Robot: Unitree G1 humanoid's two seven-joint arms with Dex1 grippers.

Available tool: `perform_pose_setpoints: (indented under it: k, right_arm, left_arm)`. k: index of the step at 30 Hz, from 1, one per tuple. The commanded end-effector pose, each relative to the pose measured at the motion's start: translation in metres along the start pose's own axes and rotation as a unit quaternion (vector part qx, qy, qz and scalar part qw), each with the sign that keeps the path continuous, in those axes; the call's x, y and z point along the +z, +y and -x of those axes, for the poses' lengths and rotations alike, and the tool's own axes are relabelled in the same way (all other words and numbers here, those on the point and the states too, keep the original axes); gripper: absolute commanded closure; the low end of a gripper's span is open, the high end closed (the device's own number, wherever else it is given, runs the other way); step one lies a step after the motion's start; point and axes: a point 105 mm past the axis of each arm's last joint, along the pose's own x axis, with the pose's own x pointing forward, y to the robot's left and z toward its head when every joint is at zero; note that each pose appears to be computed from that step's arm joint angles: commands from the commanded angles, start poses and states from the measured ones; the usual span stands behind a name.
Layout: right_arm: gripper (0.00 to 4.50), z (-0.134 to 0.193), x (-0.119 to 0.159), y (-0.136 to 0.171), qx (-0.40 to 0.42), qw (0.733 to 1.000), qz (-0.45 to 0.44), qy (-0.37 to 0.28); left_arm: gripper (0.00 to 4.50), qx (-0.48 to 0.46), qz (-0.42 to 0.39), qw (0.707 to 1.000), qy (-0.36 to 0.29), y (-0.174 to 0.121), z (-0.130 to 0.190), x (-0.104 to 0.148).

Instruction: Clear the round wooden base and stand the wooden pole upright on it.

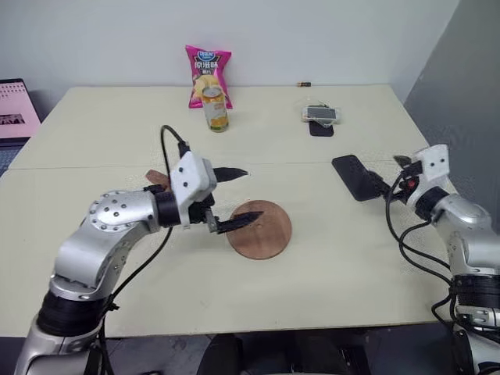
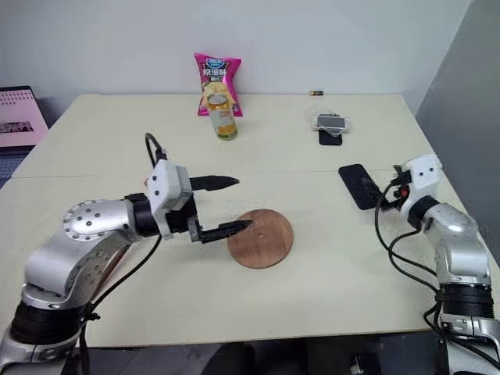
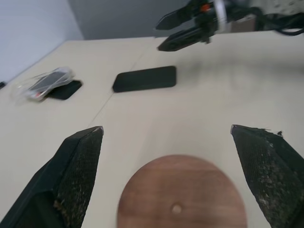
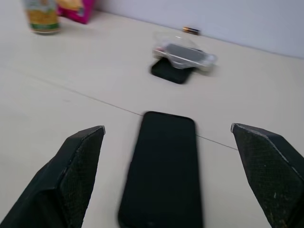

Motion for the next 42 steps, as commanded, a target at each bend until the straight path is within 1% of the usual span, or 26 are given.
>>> perform_pose_setpoints:
  k: [1, 2, 4, 6, 8, 10, 11, 12, 13, 17, 19, 22, 24, 25, 27, 30, 36, 42]
  right_arm:
    - [0.01, 0.002, 0.032, 0.037, 0.105, 0.992, 0.056, -0.031]
    - [0.01, 0.003, 0.034, 0.045, 0.126, 0.990, 0.060, -0.032]
    - [0.01, 0.008, 0.045, 0.074, 0.206, 0.975, 0.064, -0.062]
    - [0.01, 0.014, 0.048, 0.096, 0.266, 0.960, 0.066, -0.064]
    - [0.01, 0.018, 0.049, 0.107, 0.297, 0.951, 0.064, -0.060]
    - [0.01, 0.030, 0.051, 0.140, 0.398, 0.915, 0.042, -0.049]
    - [0.01, 0.035, 0.052, 0.153, 0.434, 0.899, 0.036, -0.046]
    - [0.01, 0.039, 0.052, 0.161, 0.458, 0.888, 0.030, -0.043]
    - [0.01, 0.040, 0.052, 0.165, 0.469, 0.882, 0.024, -0.042]
    - [0.01, 0.043, 0.048, 0.178, 0.499, 0.865, 0.026, -0.036]
    - [0.01, 0.044, 0.048, 0.184, 0.511, 0.858, 0.027, -0.039]
    - [0.01, 0.042, 0.048, 0.189, 0.518, 0.854, 0.026, -0.042]
    - [0.01, 0.041, 0.047, 0.192, 0.524, 0.850, 0.029, -0.042]
    - [0.01, 0.041, 0.047, 0.193, 0.527, 0.848, 0.031, -0.042]
    - [0.01, 0.039, 0.048, 0.194, 0.532, 0.845, 0.032, -0.044]
    - [0.01, 0.037, 0.050, 0.194, 0.537, 0.841, 0.035, -0.046]
    - [0.01, 0.033, 0.056, 0.190, 0.547, 0.834, 0.048, -0.049]
    - [0.01, 0.029, 0.059, 0.189, 0.553, 0.830, 0.063, -0.048]
  left_arm:
    - [0.00, 0.064, -0.014, 0.996, 0.058, 0.016, 0.032, -0.003]
    - [0.00, 0.076, -0.013, 0.995, 0.071, 0.019, 0.038, -0.005]
    - [0.00, 0.110, 0.006, 0.988, 0.111, 0.029, 0.057, -0.012]
    - [0.00, 0.137, 0.025, 0.979, 0.148, 0.037, 0.074, -0.018]
    - [0.00, 0.148, 0.032, 0.974, 0.167, 0.040, 0.083, -0.020]
    - [0.00, 0.187, 0.058, 0.953, 0.230, 0.051, 0.104, -0.031]
    - [0.00, 0.201, 0.070, 0.943, 0.255, 0.055, 0.113, -0.035]
    - [0.00, 0.211, 0.086, 0.934, 0.274, 0.057, 0.119, -0.039]
    - [0.00, 0.215, 0.096, 0.929, 0.285, 0.059, 0.121, -0.042]
    - [0.00, 0.240, 0.115, 0.911, 0.315, 0.073, 0.127, -0.052]
    - [0.00, 0.241, 0.106, 0.905, 0.333, 0.081, 0.127, -0.059]
    - [0.00, 0.238, 0.115, 0.901, 0.345, 0.087, 0.125, -0.066]
    - [0.00, 0.237, 0.133, 0.893, 0.358, 0.090, 0.126, -0.076]
    - [0.00, 0.236, 0.130, 0.887, 0.374, 0.092, 0.128, -0.083]
    - [0.00, 0.233, 0.125, 0.883, 0.387, 0.096, 0.129, -0.088]
    - [0.00, 0.226, 0.144, 0.881, 0.391, 0.102, 0.125, -0.093]
    - [0.00, 0.206, 0.181, 0.874, 0.401, 0.101, 0.111, -0.107]
    - [0.00, 0.207, 0.196, 0.868, 0.407, 0.103, 0.102, -0.118]
